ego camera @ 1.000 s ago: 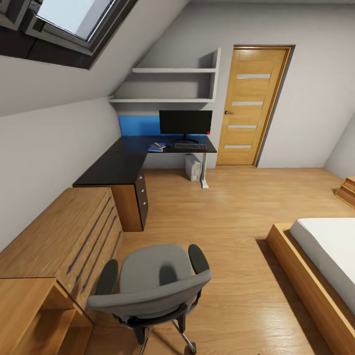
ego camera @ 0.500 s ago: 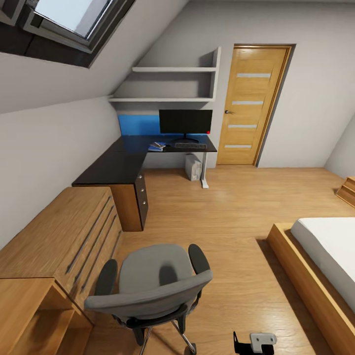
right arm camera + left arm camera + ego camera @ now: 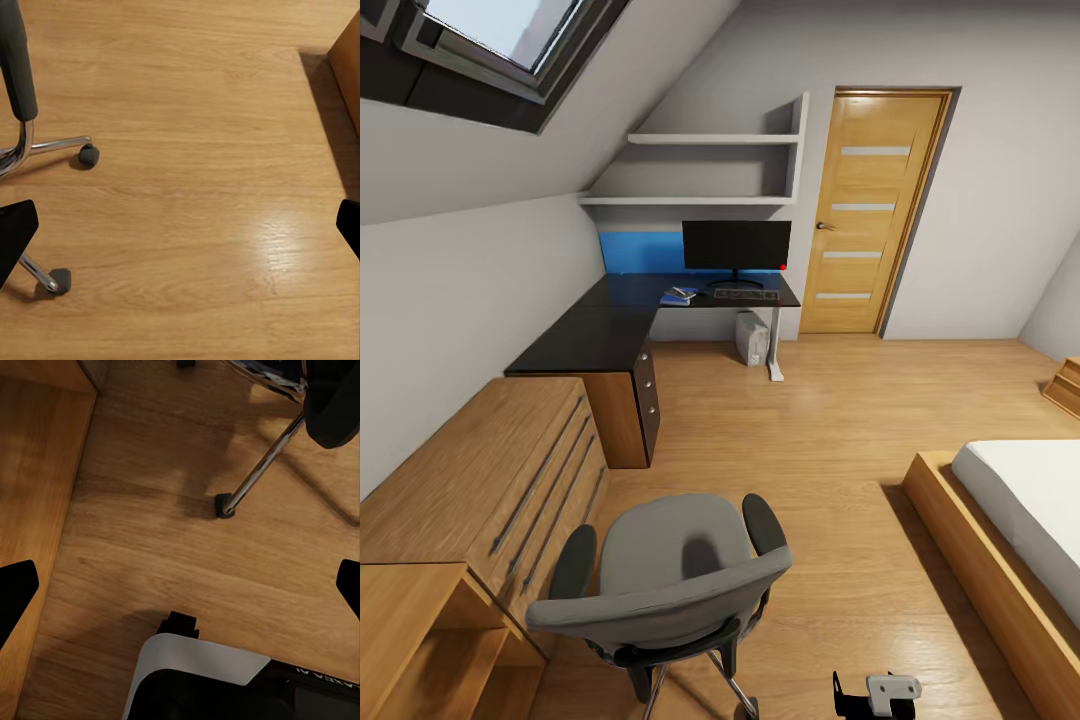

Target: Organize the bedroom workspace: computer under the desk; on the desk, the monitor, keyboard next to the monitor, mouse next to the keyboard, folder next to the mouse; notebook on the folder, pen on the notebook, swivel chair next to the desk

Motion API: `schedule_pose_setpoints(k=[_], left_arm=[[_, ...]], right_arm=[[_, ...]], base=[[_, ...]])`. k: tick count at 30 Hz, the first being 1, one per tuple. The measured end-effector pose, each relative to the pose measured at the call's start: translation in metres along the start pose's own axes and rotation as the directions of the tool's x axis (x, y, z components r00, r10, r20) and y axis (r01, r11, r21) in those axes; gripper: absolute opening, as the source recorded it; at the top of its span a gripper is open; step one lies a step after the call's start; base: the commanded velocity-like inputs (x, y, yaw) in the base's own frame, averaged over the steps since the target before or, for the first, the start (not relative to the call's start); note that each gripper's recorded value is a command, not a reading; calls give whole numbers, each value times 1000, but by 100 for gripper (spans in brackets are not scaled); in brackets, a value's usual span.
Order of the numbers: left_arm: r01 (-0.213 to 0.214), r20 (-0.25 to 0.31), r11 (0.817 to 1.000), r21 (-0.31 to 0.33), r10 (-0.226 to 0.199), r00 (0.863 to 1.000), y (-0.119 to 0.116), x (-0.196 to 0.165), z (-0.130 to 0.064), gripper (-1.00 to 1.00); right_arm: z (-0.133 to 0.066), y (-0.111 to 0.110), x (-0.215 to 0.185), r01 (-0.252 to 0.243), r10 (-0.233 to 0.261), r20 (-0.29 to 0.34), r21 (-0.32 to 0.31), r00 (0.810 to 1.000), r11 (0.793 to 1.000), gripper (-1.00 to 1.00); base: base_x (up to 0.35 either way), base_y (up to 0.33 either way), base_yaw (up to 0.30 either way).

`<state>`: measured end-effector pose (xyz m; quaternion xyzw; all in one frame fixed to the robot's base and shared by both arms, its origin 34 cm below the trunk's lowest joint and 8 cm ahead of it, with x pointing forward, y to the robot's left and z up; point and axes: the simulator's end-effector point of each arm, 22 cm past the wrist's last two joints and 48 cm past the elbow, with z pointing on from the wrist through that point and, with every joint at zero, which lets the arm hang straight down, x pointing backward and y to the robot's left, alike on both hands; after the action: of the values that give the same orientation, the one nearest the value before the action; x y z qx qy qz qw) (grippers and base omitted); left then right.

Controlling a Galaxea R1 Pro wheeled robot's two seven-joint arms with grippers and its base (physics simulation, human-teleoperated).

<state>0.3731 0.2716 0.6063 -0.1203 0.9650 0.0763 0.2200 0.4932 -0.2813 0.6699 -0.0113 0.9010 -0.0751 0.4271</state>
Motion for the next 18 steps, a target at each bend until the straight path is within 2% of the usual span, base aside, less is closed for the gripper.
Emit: schedule_pose_setpoints(k=[18], left_arm=[[-10, -9, 1000, 9, 10, 1000, -8, 6, 18, 100]], right_arm=[[15, 3, 11, 2, -2, 0, 0, 1000, 1000, 100]], base=[[0, 0, 0]])
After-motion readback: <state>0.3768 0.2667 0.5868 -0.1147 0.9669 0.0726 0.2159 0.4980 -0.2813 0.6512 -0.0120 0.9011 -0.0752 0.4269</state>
